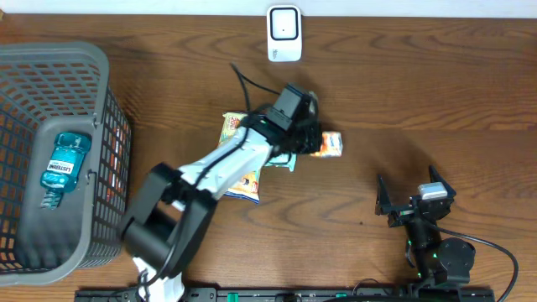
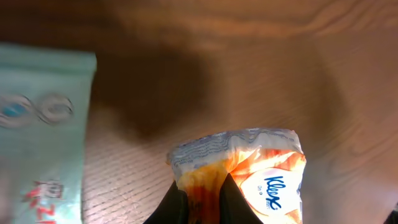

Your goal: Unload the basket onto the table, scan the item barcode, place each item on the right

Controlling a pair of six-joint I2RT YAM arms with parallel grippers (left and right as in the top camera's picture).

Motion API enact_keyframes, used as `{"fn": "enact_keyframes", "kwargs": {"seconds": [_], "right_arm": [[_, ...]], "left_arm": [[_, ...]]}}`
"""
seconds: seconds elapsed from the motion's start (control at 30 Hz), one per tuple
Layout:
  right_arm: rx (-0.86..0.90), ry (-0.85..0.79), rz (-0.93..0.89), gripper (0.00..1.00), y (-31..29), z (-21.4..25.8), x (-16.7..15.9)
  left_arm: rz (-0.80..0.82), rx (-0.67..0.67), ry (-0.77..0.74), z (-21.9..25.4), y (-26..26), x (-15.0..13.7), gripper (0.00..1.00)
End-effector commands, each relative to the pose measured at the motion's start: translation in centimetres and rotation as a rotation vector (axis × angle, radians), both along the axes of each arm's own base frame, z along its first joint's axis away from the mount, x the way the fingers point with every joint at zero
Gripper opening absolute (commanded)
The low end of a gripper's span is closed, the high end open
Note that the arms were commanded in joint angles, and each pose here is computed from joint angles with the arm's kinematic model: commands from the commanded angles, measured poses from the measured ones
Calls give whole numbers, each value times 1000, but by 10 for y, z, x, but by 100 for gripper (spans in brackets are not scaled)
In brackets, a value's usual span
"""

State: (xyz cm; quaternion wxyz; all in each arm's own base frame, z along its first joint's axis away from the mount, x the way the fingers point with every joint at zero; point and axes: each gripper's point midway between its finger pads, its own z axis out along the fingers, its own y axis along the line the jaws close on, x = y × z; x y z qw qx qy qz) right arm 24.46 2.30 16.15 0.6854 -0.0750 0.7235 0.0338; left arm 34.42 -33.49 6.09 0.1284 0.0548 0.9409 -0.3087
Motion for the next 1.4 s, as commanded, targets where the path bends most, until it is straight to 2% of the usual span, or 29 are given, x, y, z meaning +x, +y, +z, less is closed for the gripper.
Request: {"fn": "enact_keyframes", "kwargs": {"seconds": [0.0,0.1,0.13,0.2,0.23,0.3,0.4,0.5,0.6,0.63,0.67,0.8,0.9,1.03,1.13,1.2,1.27,1.37], "right_arm": [[-2,-1,5,99,1,-1,0],[-3,-1,5,99,1,-1,0],[-3,-1,5,99,1,-1,0],[-2,-1,5,99,1,-1,0],[-3,-1,5,99,1,-1,0],[-2,-1,5,99,1,-1,0],[-2,-1,5,99,1,-1,0],[-3,-1,5,99,1,-1,0],[-2,-1,5,99,1,-1,0],[-3,-1,5,99,1,-1,0],[-3,-1,5,99,1,-1,0],[-3,-1,5,99,1,-1,0],[-2,-1,5,99,1,-1,0],[-2,-1,5,99,1,-1,0],[-3,-1,5,99,1,-1,0],[-2,-1,5,99,1,-1,0],[-3,-1,5,99,1,-1,0],[-2,-1,5,99,1,-1,0]], "left_arm": [[1,11,1,-3,-3,-2,7],[15,28,-12,-4,-1,1,10],[15,31,-9,-4,0,0,17],[14,38,0,-5,1,-1,37],[16,42,5,-4,3,-2,50],[19,43,4,3,6,-1,57],[0,46,-42,38,15,6,76],[21,98,-147,97,40,24,79],[136,196,-314,172,88,50,84],[206,234,-377,198,111,58,85],[355,297,-476,242,157,69,87],[661,389,-594,299,258,73,87],[905,405,-542,305,329,64,88],[1337,350,-325,278,426,37,88],[1545,365,-200,255,480,13,88],[1536,446,-178,246,506,4,88],[1386,608,-180,240,529,-1,92],[1114,818,-137,227,548,-10,92]]}}
